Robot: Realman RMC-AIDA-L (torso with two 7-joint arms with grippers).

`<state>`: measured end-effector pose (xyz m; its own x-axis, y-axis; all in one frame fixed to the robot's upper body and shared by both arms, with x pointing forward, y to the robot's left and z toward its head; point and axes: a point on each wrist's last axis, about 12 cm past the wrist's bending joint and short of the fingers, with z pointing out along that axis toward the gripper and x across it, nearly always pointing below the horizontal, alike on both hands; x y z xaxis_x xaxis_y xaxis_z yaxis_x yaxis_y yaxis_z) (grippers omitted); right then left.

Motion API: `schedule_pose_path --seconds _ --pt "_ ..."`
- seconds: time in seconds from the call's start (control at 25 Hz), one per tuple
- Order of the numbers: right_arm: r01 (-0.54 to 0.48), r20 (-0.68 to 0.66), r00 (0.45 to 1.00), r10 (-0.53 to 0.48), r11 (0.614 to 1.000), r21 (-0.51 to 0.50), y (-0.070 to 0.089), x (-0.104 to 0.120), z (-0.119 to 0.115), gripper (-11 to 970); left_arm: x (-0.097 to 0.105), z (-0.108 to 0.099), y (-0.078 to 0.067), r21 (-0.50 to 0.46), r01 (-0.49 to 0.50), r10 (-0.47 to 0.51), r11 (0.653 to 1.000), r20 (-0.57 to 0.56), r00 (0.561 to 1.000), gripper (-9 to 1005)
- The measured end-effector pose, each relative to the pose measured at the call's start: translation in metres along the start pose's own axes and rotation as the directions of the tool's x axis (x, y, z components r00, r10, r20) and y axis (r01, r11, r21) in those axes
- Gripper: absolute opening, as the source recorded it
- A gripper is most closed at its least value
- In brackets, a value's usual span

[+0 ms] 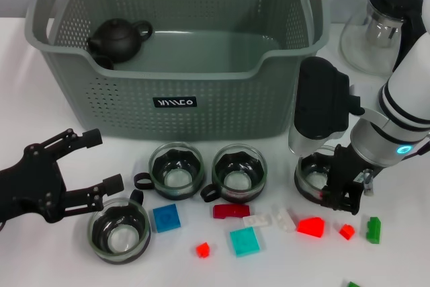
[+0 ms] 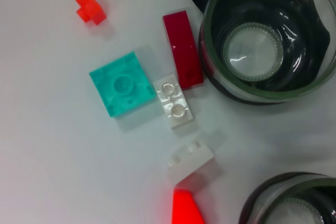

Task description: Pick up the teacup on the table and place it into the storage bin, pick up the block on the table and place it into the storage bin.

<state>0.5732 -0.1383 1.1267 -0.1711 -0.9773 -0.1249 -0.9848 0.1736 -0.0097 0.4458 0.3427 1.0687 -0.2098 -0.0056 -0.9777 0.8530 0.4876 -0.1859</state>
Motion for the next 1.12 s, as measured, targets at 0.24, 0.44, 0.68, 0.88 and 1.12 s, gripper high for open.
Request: schedule_pose_path --seconds 0.24,0.44,0.68,0.88,1.12 --pt "-0.001 0.007 1.000 0.001 1.000 0.005 -0.001 0.000 -0.003 95 0.000 0.000 0.000 -0.001 0.000 0.000 1.000 0.000 1.000 945" --pt "0.014 0.073 0.997 -0.011 0.999 -0.032 0.004 0.002 -0.021 52 0.000 0.000 0.001 -0.003 0.000 0.000 1.000 -0.002 1.000 945" --pt "0.107 0.356 0.933 -0.042 0.981 -0.164 0.012 0.022 -0.075 52 0.000 -0.001 0.001 -0.006 0.000 0.000 1.000 -0.002 1.000 945" --pt "0.114 0.614 0.789 0.001 0.982 -0.149 0.002 0.051 -0.110 52 -0.001 0.000 0.002 -0.005 -0.003 0.003 1.000 0.000 1.000 945" --pt "0.113 0.860 0.511 -0.006 0.992 -0.061 -0.005 0.070 -0.136 52 -0.003 0.002 0.003 -0.006 -0.011 0.011 1.000 0.008 1.000 945"
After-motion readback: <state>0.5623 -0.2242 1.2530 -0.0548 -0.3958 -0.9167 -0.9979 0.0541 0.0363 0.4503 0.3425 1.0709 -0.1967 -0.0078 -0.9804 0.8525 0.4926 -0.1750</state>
